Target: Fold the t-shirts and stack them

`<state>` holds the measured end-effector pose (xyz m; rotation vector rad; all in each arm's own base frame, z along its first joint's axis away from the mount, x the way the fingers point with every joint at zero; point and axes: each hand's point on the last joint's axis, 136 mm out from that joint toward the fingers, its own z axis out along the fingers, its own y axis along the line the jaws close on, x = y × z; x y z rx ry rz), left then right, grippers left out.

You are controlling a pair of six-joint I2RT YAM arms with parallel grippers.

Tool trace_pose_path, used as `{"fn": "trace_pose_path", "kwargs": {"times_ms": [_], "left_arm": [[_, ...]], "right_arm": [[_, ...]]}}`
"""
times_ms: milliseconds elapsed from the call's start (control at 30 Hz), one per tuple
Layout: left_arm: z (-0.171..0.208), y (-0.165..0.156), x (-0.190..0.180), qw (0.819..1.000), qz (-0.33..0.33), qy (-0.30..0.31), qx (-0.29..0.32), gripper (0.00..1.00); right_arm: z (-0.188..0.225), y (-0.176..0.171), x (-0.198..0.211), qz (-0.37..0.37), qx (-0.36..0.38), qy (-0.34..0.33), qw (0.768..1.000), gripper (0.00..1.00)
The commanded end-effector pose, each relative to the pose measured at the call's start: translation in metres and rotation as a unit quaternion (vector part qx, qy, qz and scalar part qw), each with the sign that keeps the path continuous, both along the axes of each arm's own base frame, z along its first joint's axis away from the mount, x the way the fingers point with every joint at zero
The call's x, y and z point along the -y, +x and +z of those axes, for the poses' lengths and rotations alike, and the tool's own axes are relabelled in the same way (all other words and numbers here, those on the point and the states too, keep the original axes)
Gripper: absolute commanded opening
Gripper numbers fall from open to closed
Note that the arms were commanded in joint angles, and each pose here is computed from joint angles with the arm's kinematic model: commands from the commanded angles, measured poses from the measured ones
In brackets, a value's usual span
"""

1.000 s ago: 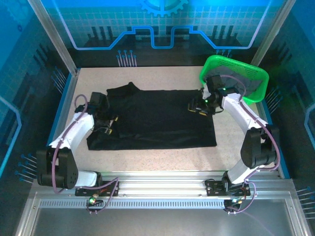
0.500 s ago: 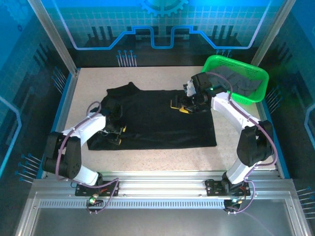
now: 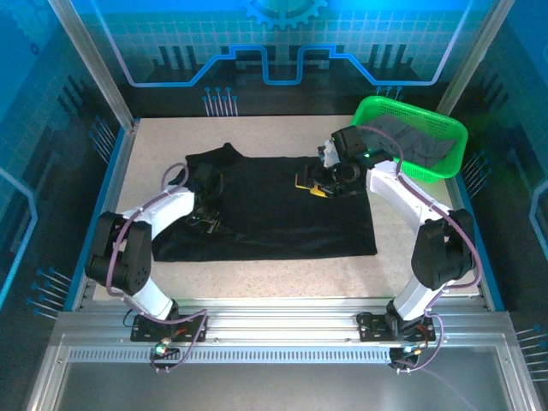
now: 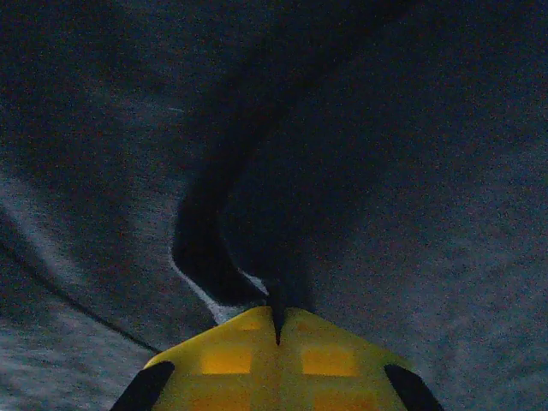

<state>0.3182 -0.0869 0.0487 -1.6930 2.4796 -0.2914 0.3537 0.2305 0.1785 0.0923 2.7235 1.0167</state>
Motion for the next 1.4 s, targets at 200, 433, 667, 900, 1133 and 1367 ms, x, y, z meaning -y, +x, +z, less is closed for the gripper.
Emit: {"fn": "trace_pose_path", "kwargs": {"times_ms": [200,433,667,900,1133,1367], "left_arm": [[-0.004,0.017,0.027,0.973,-0.212,0.061,-0.072,0.0],[-0.006,0.04,0.043,0.945,-0.305,0.092,-0.07,0.0],[-0.008,0.055,0.062,0.913,-0.389,0.111,-0.055,0.04],[-0.001,0.059,0.064,0.891,-0.431,0.129,-0.06,0.51],[0.069,0.051,0.036,0.918,-0.352,0.173,0.053,0.4],[0.021,0.011,0.002,0.976,-0.215,0.034,0.021,0.12]], "right_arm": [[-0.004,-0.002,0.003,-0.005,-0.016,0.008,1.0,0.58],[-0.011,-0.007,0.005,-0.005,-0.028,0.006,1.0,0.58],[-0.016,-0.013,0.006,-0.003,-0.038,0.004,0.999,0.58],[-0.025,-0.018,0.007,-0.003,-0.05,0.0,0.999,0.58],[-0.04,-0.028,0.024,-0.018,-0.051,-0.03,0.998,0.56],[-0.062,-0.042,0.027,-0.026,-0.074,-0.021,0.997,0.48]]}}
